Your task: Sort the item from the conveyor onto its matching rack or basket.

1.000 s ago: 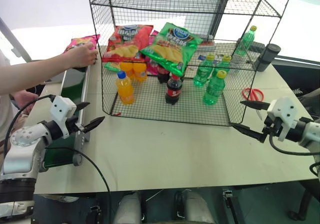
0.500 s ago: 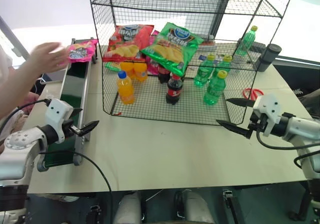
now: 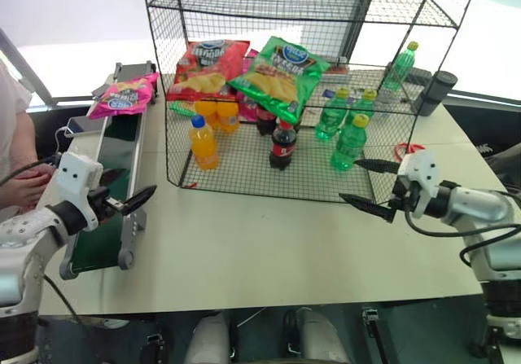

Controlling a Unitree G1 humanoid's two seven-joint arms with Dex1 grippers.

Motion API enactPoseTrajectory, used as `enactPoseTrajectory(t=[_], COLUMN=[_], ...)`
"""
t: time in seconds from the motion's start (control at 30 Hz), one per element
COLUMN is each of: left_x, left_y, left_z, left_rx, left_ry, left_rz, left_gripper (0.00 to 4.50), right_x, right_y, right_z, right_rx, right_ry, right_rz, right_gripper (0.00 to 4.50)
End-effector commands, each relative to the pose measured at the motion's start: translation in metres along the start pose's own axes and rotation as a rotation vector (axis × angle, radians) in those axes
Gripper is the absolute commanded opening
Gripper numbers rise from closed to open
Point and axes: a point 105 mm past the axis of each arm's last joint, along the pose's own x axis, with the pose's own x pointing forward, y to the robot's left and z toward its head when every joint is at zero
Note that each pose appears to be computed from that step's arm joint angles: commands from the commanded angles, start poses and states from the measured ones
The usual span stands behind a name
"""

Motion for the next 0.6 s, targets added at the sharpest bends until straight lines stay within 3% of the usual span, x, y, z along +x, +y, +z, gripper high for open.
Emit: enactPoseTrajectory(t=[0.03, 0.2, 0.47, 0.6], left_x=[-0.008, -0.015, -0.039, -0.048], left_y=[-0.010, -0.006, 0.037, 0.048], left_z=[0.009, 0.007, 0.001, -0.008], left_rx=[0.088, 0.282, 0.868, 0.981], left_ry=[-0.014, 0.014, 0.186, 0.233], left_rz=[-0.042, 0.033, 0.298, 0.403], left_gripper=[4.50, 4.50, 4.50, 4.50], right_x=[0.021, 0.040, 0.055, 0.058], right_y=[0.034, 0.053, 0.050, 0.047], right_z=[0.021, 0.028, 0.034, 0.039], right_rx=[0.044, 0.145, 0.121, 0.117], right_ry=[-0.098, -0.167, -0.166, -0.179], right_rz=[0.136, 0.220, 0.273, 0.288], right_gripper=[4.31, 4.42, 4.42, 4.42])
